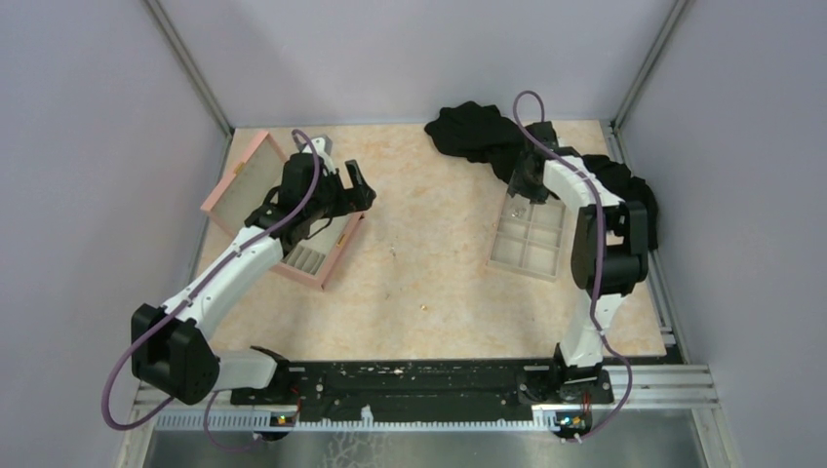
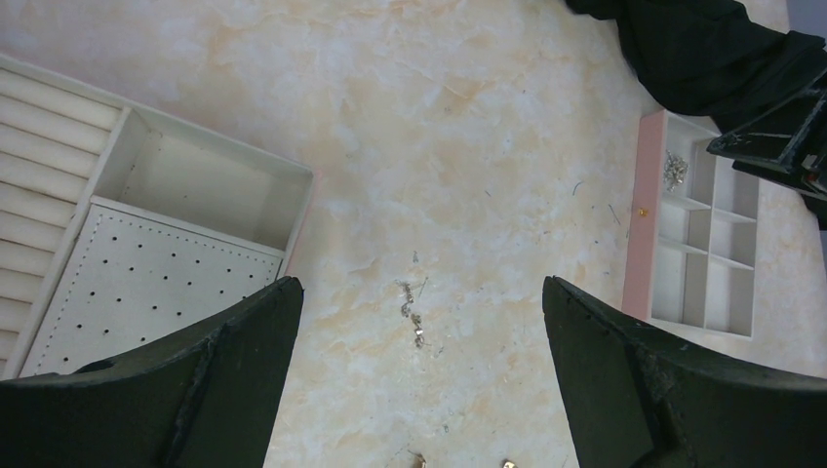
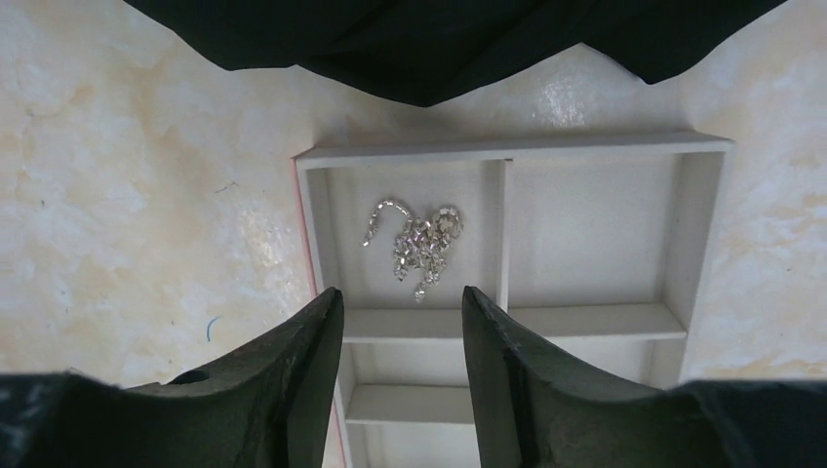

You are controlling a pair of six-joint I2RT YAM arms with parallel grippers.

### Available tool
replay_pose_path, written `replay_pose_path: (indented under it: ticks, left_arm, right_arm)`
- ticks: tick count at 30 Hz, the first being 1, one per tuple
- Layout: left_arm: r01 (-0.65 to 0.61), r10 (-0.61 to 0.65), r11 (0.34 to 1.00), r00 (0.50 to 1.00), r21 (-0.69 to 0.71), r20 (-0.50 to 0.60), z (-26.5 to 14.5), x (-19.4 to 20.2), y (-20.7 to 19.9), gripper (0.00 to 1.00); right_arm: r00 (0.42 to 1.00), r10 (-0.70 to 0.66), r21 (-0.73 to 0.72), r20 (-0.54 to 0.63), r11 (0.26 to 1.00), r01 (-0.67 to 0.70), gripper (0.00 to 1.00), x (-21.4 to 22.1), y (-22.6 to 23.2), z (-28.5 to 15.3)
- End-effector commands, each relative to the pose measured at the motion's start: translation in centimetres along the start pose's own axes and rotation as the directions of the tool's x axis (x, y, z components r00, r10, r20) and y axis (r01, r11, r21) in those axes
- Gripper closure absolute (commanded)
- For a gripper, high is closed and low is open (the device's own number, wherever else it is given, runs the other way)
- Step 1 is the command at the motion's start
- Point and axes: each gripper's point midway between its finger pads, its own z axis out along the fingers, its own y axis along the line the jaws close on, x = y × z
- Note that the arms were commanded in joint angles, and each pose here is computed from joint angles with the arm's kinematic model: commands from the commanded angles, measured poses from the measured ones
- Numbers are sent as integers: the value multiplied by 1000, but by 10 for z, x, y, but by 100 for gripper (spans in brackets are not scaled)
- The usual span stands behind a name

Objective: Organize the mixed jewelry

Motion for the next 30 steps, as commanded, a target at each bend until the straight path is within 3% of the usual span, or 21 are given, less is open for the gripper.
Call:
replay_pose_path:
  ticks: [1, 5, 9, 14, 21, 26, 30]
  left_arm:
    - [-24, 24, 1000, 999, 10, 23, -4, -15, -10, 1]
    - [-65, 65, 996, 998, 57, 1, -7, -14, -19, 1]
    - [-71, 78, 991, 995, 112, -59, -6, -1, -27, 1]
    - [-58, 64, 995, 995, 85, -72, -3, 4, -21, 1]
    - [-49, 48, 999, 994, -14, -94, 1, 8, -4, 1]
    - [-39, 30, 994, 996, -105, -87, -1, -2, 8, 1]
    - [-23, 16, 991, 998, -130, -53, -7, -18, 13, 1]
  right_arm:
    - [986, 11, -45, 165, 999, -3, 52, -49, 6, -48]
    - [976, 7, -183, 216, 983, 33, 52, -46, 21, -87]
    - [980, -63, -241, 189, 965, 108, 52, -3, 36, -108]
    - [968, -207, -308, 140, 920, 241, 50, 76, 78, -128]
    - [872, -479, -422, 102, 773, 474, 44, 194, 130, -144]
    - [793, -598, -476, 120, 666, 574, 40, 247, 143, -148]
    - [781, -614, -513, 109, 638, 574, 41, 269, 149, -145]
